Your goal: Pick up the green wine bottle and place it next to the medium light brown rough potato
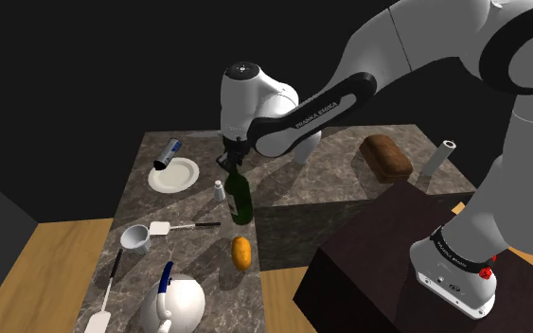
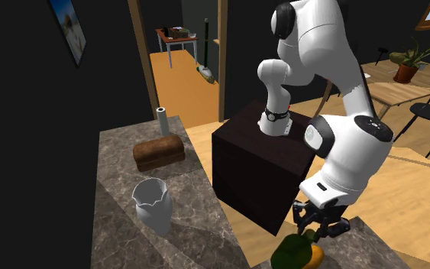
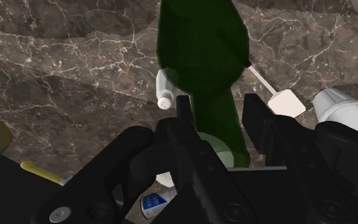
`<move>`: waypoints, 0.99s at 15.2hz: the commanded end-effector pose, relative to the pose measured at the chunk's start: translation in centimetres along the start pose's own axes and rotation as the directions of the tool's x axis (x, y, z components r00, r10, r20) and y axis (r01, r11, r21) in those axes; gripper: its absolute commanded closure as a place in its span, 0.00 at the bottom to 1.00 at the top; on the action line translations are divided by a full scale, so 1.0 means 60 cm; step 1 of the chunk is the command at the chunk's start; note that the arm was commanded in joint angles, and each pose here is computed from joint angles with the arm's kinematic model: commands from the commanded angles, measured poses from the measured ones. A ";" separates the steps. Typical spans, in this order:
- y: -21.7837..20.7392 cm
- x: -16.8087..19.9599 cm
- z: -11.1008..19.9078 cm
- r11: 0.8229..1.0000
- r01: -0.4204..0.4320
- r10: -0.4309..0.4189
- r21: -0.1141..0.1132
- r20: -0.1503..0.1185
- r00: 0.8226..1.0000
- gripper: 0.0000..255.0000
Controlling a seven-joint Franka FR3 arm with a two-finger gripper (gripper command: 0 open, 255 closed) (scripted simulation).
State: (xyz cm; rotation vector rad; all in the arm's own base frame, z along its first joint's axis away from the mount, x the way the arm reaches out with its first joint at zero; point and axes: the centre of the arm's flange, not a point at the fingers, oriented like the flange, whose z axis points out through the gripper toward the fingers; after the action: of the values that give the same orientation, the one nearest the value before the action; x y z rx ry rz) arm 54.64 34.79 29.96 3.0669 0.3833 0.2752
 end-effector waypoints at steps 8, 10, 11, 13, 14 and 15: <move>-0.004 -0.013 0.078 1.000 0.000 0.000 0.000 -0.001 1.000 1.00; -0.005 -0.016 0.095 1.000 0.000 0.000 0.000 -0.001 1.000 1.00; -0.005 -0.018 0.104 1.000 0.000 0.000 0.000 -0.001 1.000 1.00; -0.006 -0.019 0.113 1.000 0.000 0.000 0.000 -0.001 1.000 1.00; -0.006 -0.019 0.113 1.000 0.000 0.000 0.000 -0.001 1.000 1.00; -0.006 -0.019 0.113 1.000 0.000 0.000 0.000 -0.001 1.000 1.00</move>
State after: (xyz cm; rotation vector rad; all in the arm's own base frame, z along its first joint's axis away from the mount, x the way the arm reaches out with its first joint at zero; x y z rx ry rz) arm 54.66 34.71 23.13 3.0669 0.3832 0.2756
